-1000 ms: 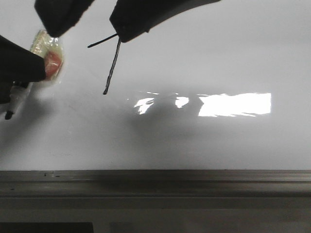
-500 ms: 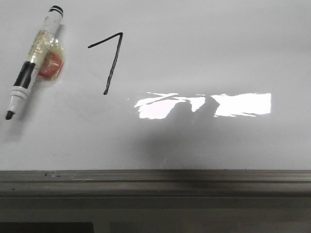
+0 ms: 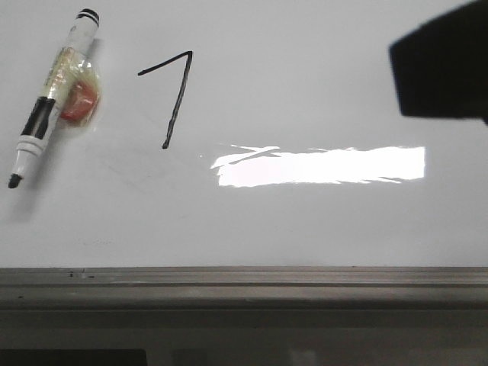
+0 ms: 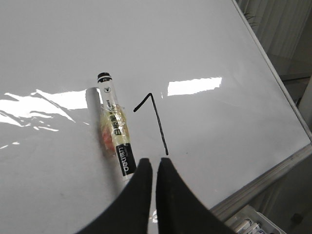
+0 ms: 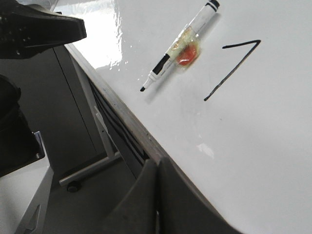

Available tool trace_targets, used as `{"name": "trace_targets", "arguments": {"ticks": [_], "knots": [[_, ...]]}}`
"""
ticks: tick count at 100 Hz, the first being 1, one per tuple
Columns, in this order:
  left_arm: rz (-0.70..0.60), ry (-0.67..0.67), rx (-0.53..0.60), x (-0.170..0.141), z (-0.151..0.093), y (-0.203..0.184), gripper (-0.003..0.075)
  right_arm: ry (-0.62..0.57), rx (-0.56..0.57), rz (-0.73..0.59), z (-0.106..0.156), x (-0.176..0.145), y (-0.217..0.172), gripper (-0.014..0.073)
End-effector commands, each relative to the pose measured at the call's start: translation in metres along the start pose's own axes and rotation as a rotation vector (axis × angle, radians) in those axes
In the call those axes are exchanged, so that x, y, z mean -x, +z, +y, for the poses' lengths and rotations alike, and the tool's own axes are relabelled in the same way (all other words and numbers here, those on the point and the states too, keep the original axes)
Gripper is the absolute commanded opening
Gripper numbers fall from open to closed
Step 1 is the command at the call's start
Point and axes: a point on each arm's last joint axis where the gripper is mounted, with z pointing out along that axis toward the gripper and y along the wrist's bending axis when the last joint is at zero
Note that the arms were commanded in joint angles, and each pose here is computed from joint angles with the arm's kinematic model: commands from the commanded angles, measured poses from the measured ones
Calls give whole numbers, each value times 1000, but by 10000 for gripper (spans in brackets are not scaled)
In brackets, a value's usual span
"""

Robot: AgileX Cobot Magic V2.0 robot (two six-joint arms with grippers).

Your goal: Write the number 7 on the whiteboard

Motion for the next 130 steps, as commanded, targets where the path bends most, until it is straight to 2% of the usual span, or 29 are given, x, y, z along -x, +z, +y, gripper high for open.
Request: {"name": "trace_targets", "arguments": {"ticks": [1, 29, 130], "knots": [[-89, 13, -16, 8, -2, -3, -18, -26, 4, -156, -1, -1, -10, -66], [-49, 13, -7, -4, 1, -3, -18, -20, 3, -130, -3, -47, -22, -66], [-45, 13, -6, -4, 1, -3, -18, -20, 3, -139, -3, -48, -23, -66]]}}
